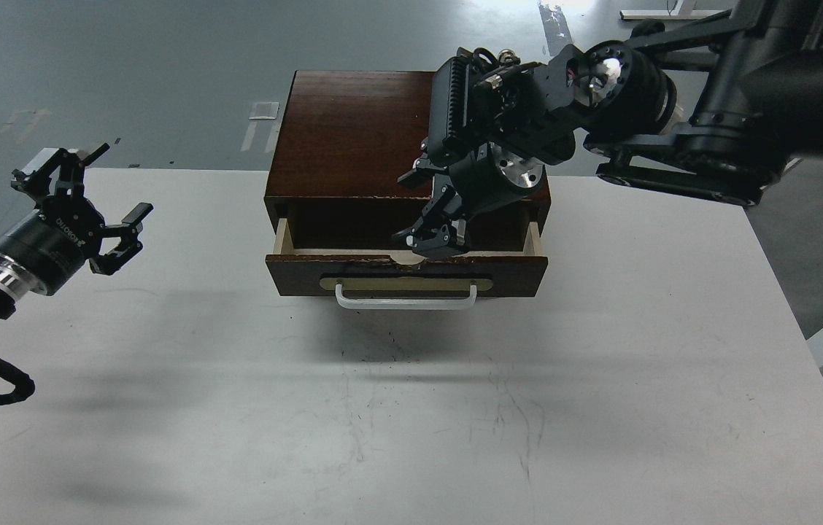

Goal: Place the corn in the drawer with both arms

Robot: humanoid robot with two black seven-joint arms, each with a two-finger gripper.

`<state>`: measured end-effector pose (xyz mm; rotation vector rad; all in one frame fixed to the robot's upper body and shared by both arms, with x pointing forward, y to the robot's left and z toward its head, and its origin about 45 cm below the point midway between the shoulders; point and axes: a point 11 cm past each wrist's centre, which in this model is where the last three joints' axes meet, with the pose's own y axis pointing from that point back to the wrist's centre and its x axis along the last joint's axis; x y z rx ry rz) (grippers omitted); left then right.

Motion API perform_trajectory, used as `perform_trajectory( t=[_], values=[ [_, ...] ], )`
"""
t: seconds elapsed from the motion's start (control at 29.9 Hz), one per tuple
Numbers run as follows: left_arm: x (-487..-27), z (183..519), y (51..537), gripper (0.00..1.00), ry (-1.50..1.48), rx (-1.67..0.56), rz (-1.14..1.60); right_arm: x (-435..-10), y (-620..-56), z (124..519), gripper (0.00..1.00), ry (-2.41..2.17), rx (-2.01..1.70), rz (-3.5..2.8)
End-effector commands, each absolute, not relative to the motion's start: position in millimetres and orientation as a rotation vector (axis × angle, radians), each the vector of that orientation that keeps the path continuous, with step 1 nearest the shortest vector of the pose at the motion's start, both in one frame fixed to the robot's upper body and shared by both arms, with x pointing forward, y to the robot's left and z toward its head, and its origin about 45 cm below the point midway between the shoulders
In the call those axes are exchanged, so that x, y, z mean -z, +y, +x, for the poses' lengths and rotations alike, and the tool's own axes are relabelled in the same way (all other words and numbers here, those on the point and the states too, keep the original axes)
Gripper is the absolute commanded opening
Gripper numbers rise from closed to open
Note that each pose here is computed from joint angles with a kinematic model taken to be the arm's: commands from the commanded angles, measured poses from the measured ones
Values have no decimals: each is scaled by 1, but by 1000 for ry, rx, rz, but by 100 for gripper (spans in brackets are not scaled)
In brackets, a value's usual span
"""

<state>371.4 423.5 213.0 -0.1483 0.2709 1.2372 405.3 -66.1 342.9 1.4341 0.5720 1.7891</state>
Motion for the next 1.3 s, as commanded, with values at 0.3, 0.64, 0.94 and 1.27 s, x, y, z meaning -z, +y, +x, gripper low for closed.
perform_trajectory(
  t=[0.3, 0.64, 0.94, 1.27],
  values=[
    [-212, 371, 422, 99, 272, -1235, -149, -417, -136, 440, 94, -290, -1404, 2098],
    [-209, 372, 417, 99, 283, -1228, -153, -340, -274, 446, 96, -1294, -520, 2592],
    [-200, 373, 402, 99, 308, -1206, -170, -244, -331, 412, 96, -1801, 168, 2584],
    [-194, 373, 396, 99, 323, -1199, -175, -179, -315, 392, 99, -1878, 447, 2523]
  ],
)
